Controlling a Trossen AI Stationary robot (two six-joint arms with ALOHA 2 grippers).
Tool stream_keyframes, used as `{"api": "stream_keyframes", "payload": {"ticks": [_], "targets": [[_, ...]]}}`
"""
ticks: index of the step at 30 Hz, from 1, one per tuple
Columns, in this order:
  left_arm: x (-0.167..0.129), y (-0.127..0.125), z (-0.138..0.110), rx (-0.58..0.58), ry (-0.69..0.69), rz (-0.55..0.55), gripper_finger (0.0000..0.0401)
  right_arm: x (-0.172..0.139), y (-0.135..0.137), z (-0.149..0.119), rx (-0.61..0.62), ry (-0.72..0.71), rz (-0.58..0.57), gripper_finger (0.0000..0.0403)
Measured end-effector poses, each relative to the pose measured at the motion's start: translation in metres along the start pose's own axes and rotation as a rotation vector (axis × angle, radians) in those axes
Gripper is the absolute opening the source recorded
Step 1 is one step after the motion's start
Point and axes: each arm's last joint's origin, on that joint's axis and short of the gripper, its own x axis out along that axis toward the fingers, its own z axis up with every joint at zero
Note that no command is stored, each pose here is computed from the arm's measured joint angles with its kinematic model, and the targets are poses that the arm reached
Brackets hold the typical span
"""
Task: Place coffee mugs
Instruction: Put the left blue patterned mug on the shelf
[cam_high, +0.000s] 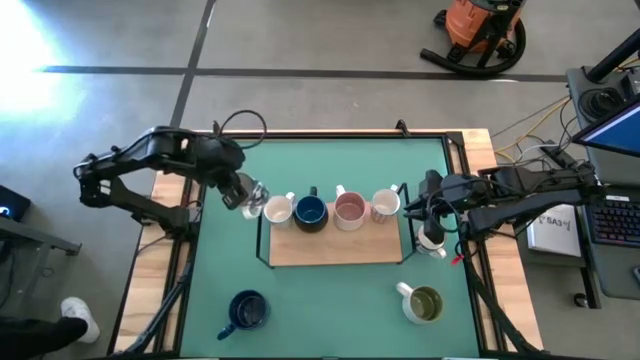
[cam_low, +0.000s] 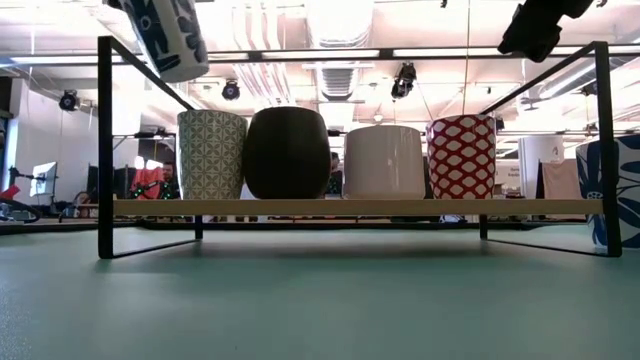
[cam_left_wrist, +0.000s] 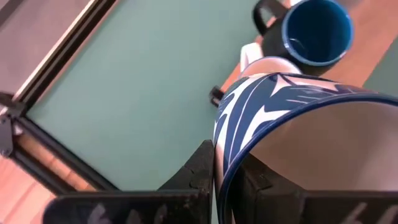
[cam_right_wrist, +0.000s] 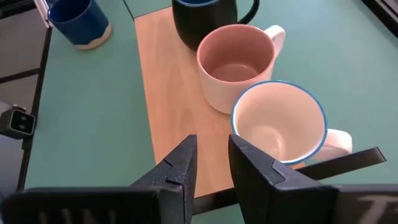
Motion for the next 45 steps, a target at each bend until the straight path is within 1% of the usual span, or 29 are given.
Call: {"api": "stream_keyframes", "payload": {"ticks": [5, 11, 13, 16, 22, 26, 29, 36, 45], "targets": [[0.012, -0.021, 0.008, 0.1, 0.019, -0.027, 0.0008, 0.0, 0.0, 0.0, 0.0, 0.0, 0.0, 0.0078], [0.03, -0.056, 0.014, 0.271, 0.056, -0.149, 0.0009, 0.0, 0.0, 0.0, 0.0, 0.002, 0.0, 0.0084], [0.032, -0.064, 0.014, 0.314, 0.068, -0.175, 0.0009, 0.0, 0.0, 0.0, -0.001, 0.002, 0.0, 0.0084], [0.036, -0.078, 0.016, 0.351, 0.068, -0.19, 0.0009, 0.0, 0.0, 0.0, -0.001, 0.005, -0.002, 0.0081], [0.048, -0.1, 0.012, 0.444, 0.112, -0.185, 0.0009, 0.0, 0.0, 0.0, -0.003, 0.006, -0.002, 0.0075], [0.056, -0.111, 0.013, 0.481, 0.117, -0.19, 0.0009, 0.0, 0.0, 0.0, -0.006, 0.005, -0.002, 0.0077], [0.064, -0.118, 0.015, 0.487, 0.123, -0.187, 0.0009, 0.0, 0.0, 0.0, -0.006, 0.006, -0.001, 0.0081], [0.083, -0.131, 0.015, 0.546, 0.175, -0.162, 0.0009, 0.0, 0.0, 0.0, -0.006, 0.006, -0.002, 0.0086], [0.102, -0.147, 0.011, 0.595, 0.226, -0.14, 0.0011, 0.0, 0.0, 0.0, -0.006, 0.006, -0.002, 0.0074]]}}
